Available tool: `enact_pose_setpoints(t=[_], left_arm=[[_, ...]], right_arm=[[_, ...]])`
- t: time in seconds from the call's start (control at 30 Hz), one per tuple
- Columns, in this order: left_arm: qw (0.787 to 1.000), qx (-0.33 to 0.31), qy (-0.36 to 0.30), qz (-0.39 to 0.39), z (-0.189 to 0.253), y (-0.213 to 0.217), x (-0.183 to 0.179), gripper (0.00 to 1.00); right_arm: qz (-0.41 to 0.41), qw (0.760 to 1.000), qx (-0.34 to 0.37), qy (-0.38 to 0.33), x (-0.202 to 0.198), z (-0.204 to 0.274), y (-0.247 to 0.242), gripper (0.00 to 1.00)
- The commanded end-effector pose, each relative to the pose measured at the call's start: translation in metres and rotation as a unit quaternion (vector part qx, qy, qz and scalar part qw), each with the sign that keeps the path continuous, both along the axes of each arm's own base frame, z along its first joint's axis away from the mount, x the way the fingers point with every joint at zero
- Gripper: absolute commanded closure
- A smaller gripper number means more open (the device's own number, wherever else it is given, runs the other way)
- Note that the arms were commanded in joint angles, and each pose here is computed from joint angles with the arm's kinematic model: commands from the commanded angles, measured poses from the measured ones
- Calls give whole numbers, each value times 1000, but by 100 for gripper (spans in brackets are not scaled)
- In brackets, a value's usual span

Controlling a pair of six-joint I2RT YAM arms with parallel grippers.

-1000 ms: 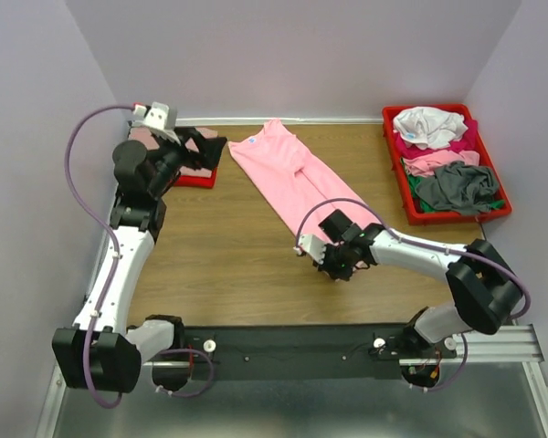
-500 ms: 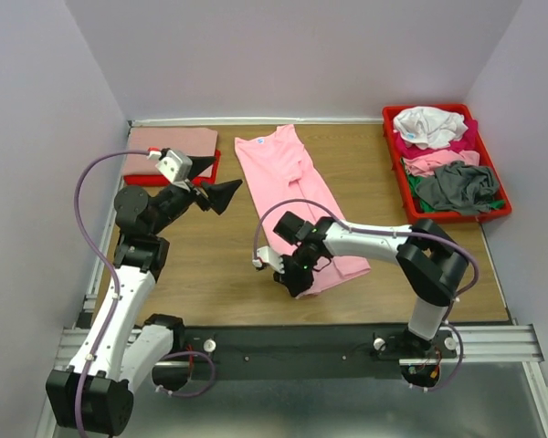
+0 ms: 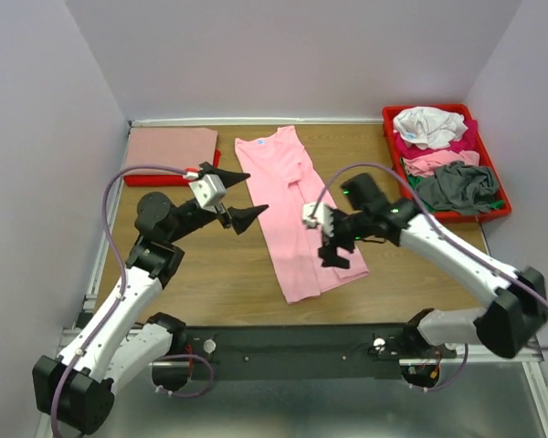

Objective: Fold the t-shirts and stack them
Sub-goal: Fold the tshirt

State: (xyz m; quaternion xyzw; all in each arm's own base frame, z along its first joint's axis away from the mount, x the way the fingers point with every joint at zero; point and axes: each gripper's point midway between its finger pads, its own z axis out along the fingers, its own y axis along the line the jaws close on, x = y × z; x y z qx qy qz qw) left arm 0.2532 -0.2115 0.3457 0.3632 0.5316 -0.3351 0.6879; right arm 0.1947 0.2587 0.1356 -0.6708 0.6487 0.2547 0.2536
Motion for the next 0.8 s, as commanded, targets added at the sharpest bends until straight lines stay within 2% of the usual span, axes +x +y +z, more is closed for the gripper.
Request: enact_pose_setpoints(t=[0.0,0.1,0.17,0.27,0.37,0.43,0.6,0.67,0.73,0.77], left_arm=[[998,37,-38,-17,-15,-27,-11,14],[996,62,-46,-34,-27,-56,-29,18],[995,83,-47,-41,-38,-75,-41,21],[987,147,-44,-58,-70,-106,-67,34],[975,208,-41,-74,-102,-127,-92,38],[965,248,-48,-68,-124,-132,-100,38],[936,338,-76,-60,-171,-124,-93,33],[928,359,-79,-59,-185,-121,-92,29],[918,383,-81,-69,-199,-122,-97,21],[915,387,-82,-76,-203,-125,-101,21]], right_arm=[[-49,998,4,-36,13,1,-60,0],[-49,996,29,-70,14,5,-86,0],[-11,998,14,-65,-1,-21,-99,0],[14,998,-2,-60,-16,-51,-115,1],[21,997,-15,-68,-16,-61,-125,2],[26,996,-26,-84,-9,-63,-132,2],[76,990,-25,-114,4,-62,-130,0],[117,986,-24,-113,-2,-71,-129,0],[139,984,-36,-104,-11,-83,-134,0],[146,982,-47,-106,-12,-87,-138,0]])
